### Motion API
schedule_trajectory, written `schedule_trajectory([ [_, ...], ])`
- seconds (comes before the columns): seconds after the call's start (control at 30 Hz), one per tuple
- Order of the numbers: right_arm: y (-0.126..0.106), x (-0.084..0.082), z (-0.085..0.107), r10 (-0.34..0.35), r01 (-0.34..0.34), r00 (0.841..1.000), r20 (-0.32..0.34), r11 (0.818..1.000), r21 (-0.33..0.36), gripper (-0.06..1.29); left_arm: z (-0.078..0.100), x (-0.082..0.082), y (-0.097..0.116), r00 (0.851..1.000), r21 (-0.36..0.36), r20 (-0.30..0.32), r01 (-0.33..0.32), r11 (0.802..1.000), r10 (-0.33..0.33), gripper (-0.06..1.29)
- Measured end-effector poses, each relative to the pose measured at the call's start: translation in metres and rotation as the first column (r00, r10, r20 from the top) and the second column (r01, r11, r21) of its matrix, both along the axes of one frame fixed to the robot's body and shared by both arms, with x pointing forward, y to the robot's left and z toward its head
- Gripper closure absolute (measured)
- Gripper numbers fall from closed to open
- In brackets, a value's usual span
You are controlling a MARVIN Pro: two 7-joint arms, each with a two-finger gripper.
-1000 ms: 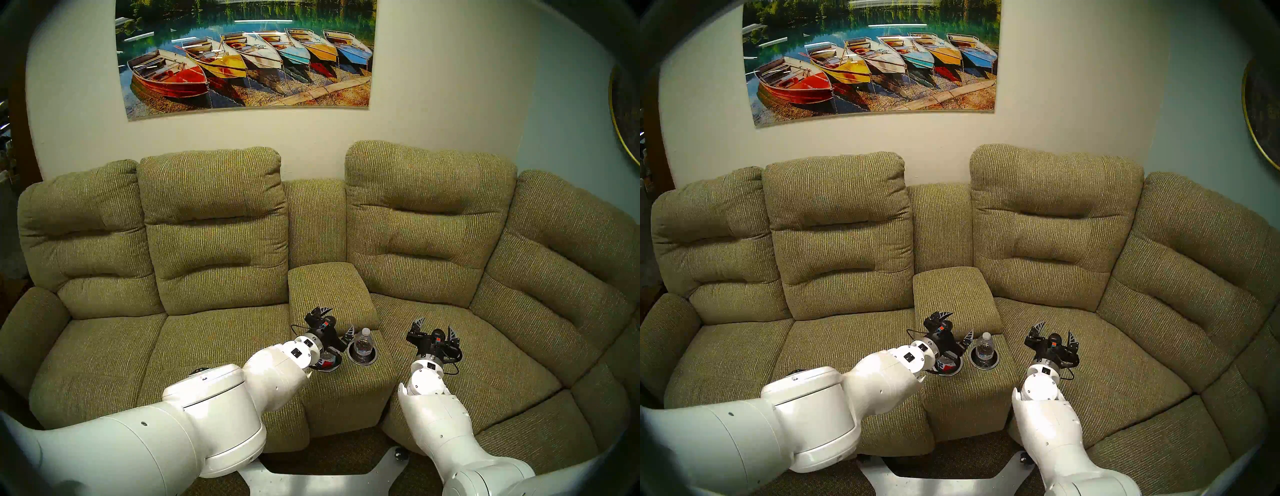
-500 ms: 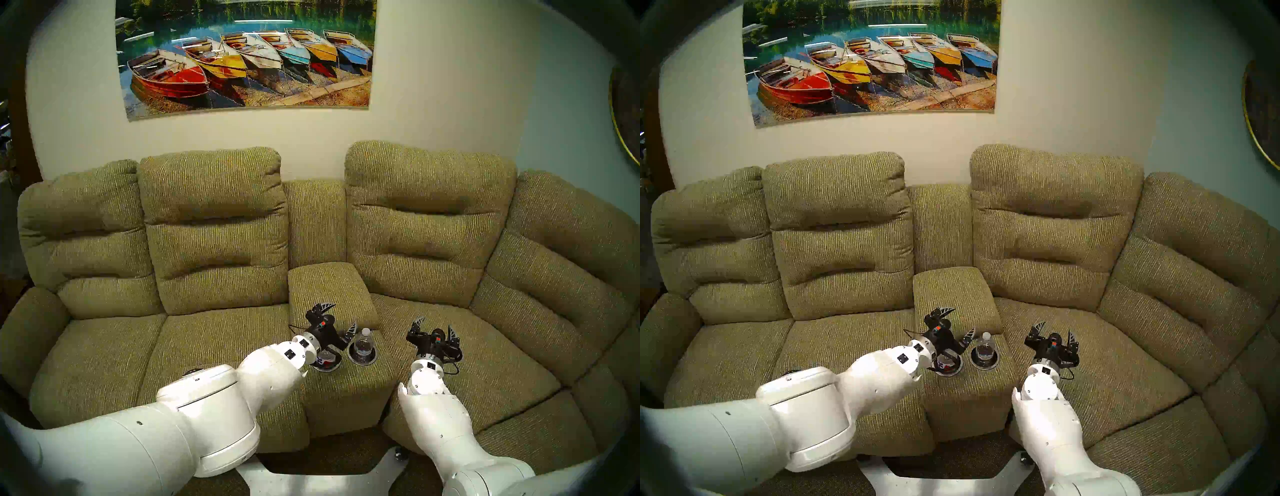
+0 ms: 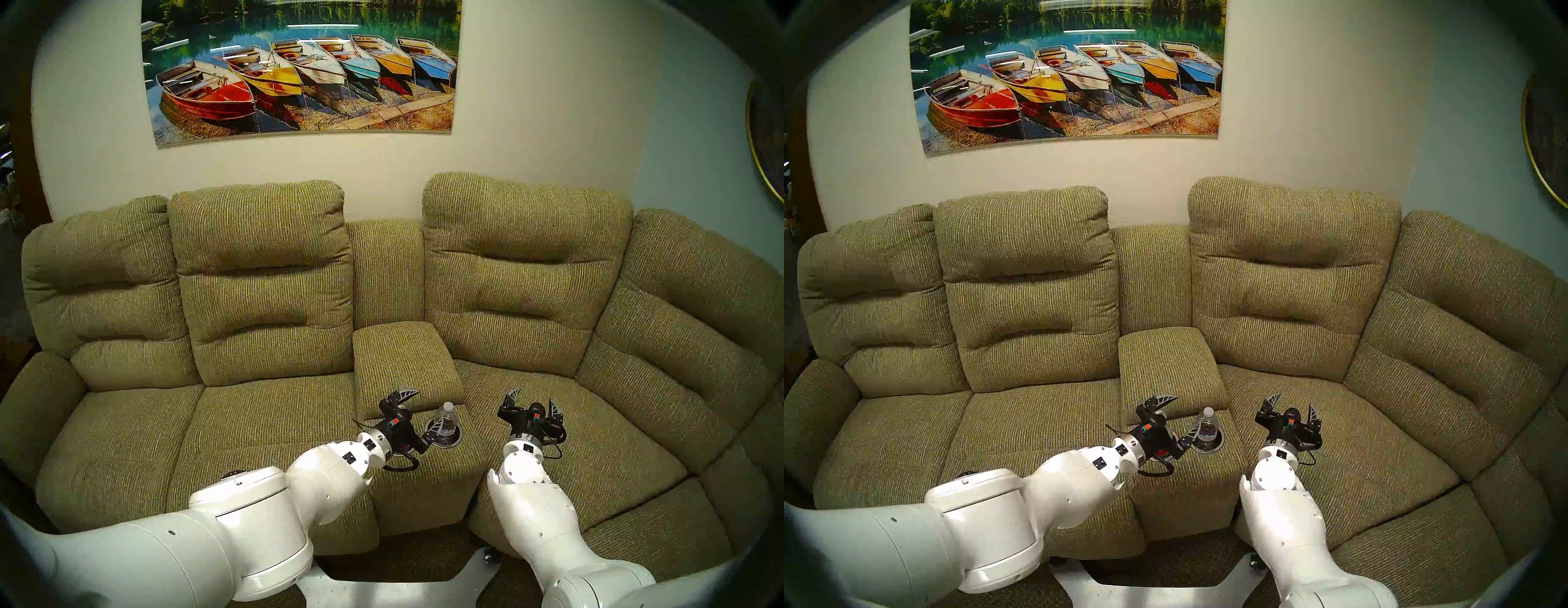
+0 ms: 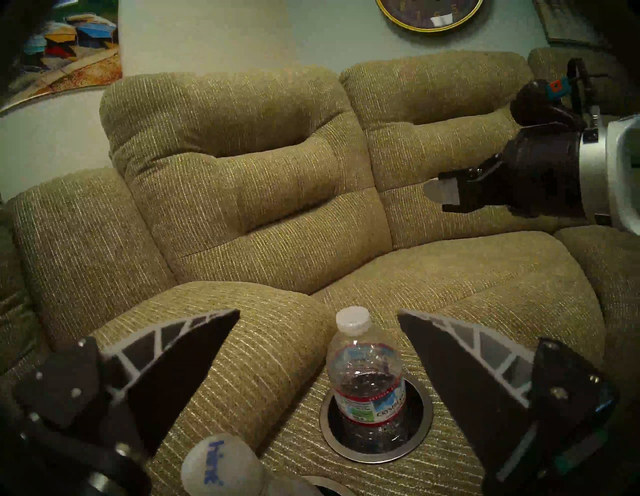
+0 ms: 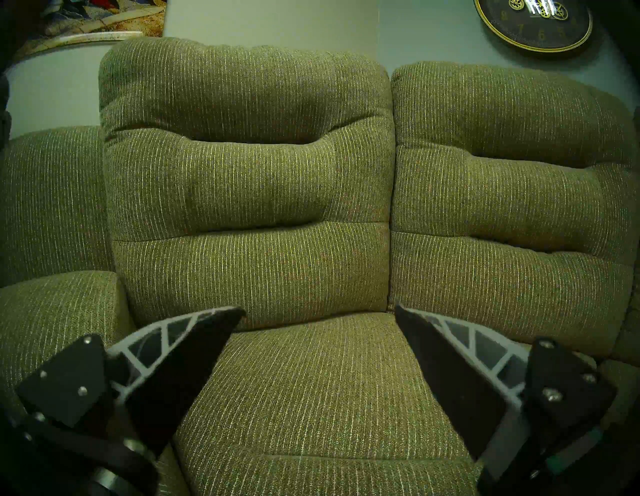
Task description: Put bottles into cup holders
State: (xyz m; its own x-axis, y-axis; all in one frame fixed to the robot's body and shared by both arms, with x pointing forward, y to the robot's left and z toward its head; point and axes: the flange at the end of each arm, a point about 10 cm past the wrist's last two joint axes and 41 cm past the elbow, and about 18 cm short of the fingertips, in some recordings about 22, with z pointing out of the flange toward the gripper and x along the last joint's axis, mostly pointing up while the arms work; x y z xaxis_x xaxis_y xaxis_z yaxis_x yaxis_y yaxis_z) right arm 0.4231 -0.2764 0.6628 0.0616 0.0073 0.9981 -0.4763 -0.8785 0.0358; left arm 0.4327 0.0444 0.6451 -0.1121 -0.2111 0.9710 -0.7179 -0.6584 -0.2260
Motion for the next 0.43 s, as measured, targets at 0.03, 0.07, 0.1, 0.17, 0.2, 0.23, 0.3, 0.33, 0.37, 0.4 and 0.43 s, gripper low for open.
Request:
schedule_trajectory([
  [0.03, 0.000, 0.000, 0.000, 0.000, 0.000, 1.000, 0.001, 1.000, 0.000, 0.01, -0.001, -0.003, -0.001, 1.000, -0.009, 0.009, 0.012, 1.000, -0.012, -0.04],
  [0.07, 0.000, 0.000, 0.000, 0.000, 0.000, 1.000, 0.002, 1.000, 0.000, 0.01, -0.002, -0.007, -0.001, 1.000, -0.018, 0.017, 0.026, 1.000, -0.025, -0.04],
  [0.1, 0.000, 0.000, 0.000, 0.000, 0.000, 1.000, 0.002, 1.000, 0.000, 0.01, -0.003, -0.009, -0.001, 0.999, -0.023, 0.020, 0.031, 0.999, -0.031, -0.04],
  [0.17, 0.000, 0.000, 0.001, 0.000, 0.000, 1.000, 0.004, 1.000, 0.000, 0.01, -0.006, -0.018, -0.002, 0.998, -0.039, 0.025, 0.051, 0.998, -0.050, -0.04],
  [0.2, 0.000, 0.000, 0.001, 0.000, 0.000, 1.000, 0.005, 1.000, -0.001, 0.01, -0.009, -0.023, -0.002, 0.998, -0.046, 0.024, 0.061, 0.997, -0.060, -0.04],
  [0.23, 0.000, 0.000, 0.001, 0.000, 0.000, 1.000, 0.006, 1.000, -0.001, 0.01, -0.012, -0.028, -0.003, 0.997, -0.052, 0.020, 0.069, 0.996, -0.068, -0.04],
  [0.3, 0.000, 0.001, 0.002, 0.000, 0.000, 1.000, 0.008, 1.000, -0.001, 0.01, -0.016, -0.035, -0.003, 0.997, -0.062, 0.013, 0.080, 0.995, -0.079, -0.04],
  [0.33, 0.000, 0.001, 0.002, 0.000, 0.000, 1.000, 0.008, 1.000, -0.001, 0.01, -0.017, -0.037, -0.003, 0.997, -0.066, 0.011, 0.083, 0.994, -0.083, -0.04],
  [0.37, 0.000, 0.001, 0.002, 0.000, 0.000, 1.000, 0.009, 1.000, -0.001, 0.01, -0.020, -0.042, -0.004, 0.996, -0.073, 0.005, 0.090, 0.993, -0.090, -0.04],
  [0.4, 0.000, 0.001, 0.002, 0.000, 0.000, 1.000, 0.009, 1.000, -0.001, 0.01, -0.021, -0.044, -0.004, 0.996, -0.077, 0.003, 0.092, 0.993, -0.092, -0.04],
  [0.43, 0.000, 0.001, 0.002, 0.000, 0.000, 1.000, 0.009, 1.000, -0.001, 0.01, -0.021, -0.044, -0.004, 0.996, -0.077, 0.003, 0.092, 0.993, -0.092, -0.04],
])
